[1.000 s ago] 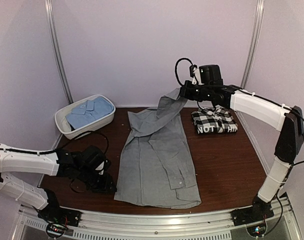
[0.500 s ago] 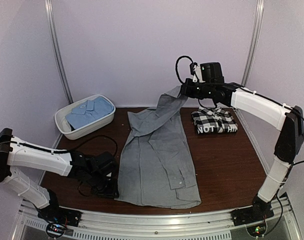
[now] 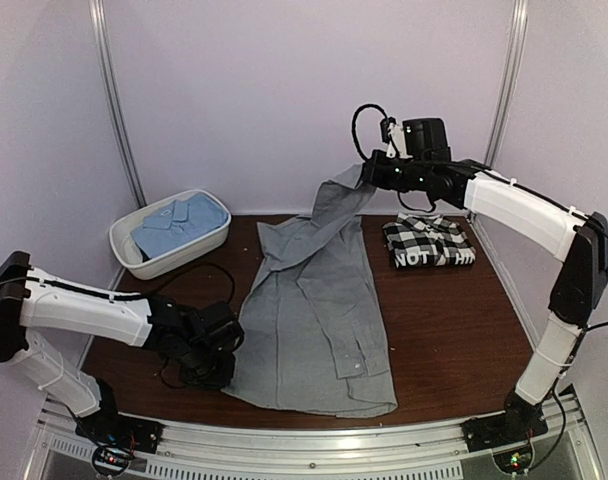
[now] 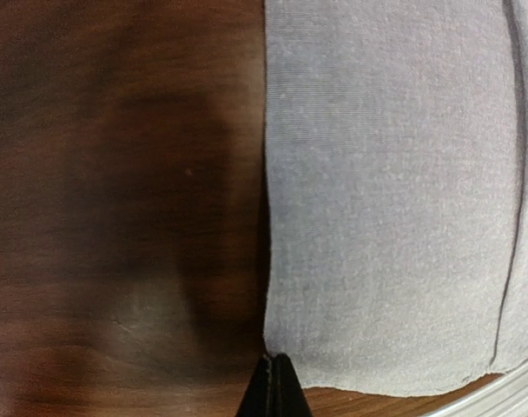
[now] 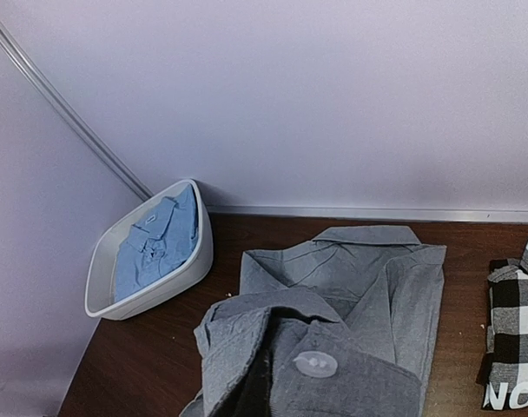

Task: Fold and stack the long sleeve shirts
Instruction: Pick up the shirt from the center of the board, then fold the corner of the shirt at the center of the board.

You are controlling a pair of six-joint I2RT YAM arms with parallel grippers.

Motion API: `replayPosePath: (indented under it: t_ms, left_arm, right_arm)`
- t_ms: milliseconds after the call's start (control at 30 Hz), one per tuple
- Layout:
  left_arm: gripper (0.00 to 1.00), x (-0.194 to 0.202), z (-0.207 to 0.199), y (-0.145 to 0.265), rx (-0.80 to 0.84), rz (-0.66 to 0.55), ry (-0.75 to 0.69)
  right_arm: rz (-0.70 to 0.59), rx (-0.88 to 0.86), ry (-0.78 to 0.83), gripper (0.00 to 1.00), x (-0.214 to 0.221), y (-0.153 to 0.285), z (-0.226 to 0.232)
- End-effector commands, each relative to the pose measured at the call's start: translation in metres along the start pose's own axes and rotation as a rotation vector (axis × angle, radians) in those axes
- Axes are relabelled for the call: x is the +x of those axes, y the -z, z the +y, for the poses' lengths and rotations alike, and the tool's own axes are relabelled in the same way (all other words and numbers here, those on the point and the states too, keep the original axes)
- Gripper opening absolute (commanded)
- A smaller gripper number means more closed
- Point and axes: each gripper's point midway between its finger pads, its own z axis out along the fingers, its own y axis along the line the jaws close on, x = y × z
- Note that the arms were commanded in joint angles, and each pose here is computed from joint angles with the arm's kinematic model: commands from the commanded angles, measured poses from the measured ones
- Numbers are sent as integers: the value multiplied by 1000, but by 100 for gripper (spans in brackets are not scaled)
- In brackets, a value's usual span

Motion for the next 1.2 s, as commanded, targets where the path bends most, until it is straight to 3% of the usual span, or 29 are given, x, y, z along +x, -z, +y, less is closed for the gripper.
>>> replayPosePath:
  t_ms: [0, 200, 467, 700, 1167]
  left_arm:
    - [0, -21, 32, 19, -118, -78, 41]
    - [0, -41, 51, 41, -108, -125, 49]
    - [0, -60, -5, 69, 13, -149, -191]
    - [0, -52, -64, 69, 131, -113, -401]
    - [0, -27, -134, 51, 343, 19, -647]
  right_arm:
    - [-75, -19, 22, 0, -33, 14, 13]
    - [-112, -9, 26, 0, -47, 8, 11]
    - [-156, 37, 4, 0, -67, 8, -18]
    - [-262, 100, -19, 0, -92, 56, -41]
    - [-312, 164, -27, 0, -74, 121, -54]
